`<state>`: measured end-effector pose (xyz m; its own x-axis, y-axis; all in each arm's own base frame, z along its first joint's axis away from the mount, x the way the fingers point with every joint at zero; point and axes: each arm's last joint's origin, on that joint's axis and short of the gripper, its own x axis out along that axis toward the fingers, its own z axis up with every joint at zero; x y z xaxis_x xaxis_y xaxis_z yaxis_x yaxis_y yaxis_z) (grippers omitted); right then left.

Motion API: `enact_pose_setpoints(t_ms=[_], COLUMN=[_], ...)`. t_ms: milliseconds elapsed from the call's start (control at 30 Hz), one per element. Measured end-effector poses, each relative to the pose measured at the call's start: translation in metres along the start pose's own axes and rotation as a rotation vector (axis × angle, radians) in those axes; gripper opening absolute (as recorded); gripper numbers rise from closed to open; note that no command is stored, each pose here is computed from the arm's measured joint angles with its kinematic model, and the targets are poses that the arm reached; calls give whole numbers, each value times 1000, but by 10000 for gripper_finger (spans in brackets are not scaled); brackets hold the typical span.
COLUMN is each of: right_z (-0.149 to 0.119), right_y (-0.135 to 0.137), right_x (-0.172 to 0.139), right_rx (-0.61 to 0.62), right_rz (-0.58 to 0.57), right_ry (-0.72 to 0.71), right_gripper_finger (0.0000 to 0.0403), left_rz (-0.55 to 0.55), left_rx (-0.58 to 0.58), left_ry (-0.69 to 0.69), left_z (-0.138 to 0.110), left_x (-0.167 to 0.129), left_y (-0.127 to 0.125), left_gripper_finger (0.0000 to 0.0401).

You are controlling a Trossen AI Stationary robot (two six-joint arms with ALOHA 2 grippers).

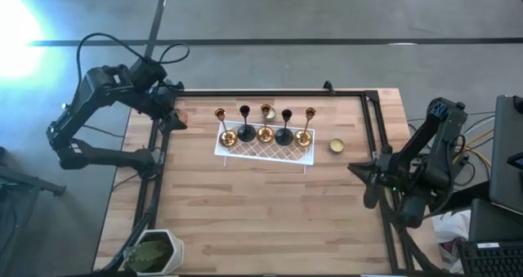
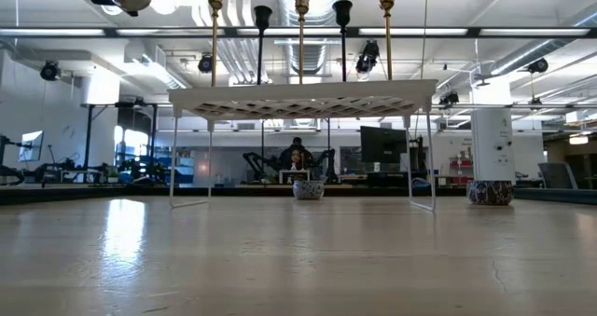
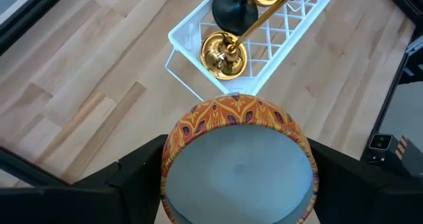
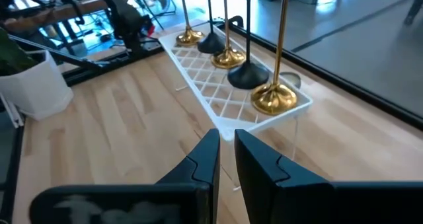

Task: Pick & Place candle stick holders
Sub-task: Put the orange scented candle on the shelf

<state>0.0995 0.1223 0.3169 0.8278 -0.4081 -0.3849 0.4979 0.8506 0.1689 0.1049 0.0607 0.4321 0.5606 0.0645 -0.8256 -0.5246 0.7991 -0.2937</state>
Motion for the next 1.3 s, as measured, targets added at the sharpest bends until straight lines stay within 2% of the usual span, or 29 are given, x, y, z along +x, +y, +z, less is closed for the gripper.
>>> enact_pose_setpoints(t_ms=[167,300,767,1100,1300], right_z=[7,10,11,11,11], right_y=[-9,-13,-14,-14,-14], right_x=[-3,-4,-4,-4,-4], right_rx=[-40,-64,-79,-79,-80], right_rz=[19,28,30,30,30], right_ry=[2,1,1,0,0], right_gripper_finger=[43,43,43,43,43], left_rz=[4,16,30,115,108], left_rx=[16,-28,-72,-144,-139], left_ry=[4,18,88,84,149], left_z=[1,5,18,14,14], left_x=[1,5,24,28,44], left_y=[0,1,-1,-16,-40], left_gripper_finger=[305,306,301,301,301])
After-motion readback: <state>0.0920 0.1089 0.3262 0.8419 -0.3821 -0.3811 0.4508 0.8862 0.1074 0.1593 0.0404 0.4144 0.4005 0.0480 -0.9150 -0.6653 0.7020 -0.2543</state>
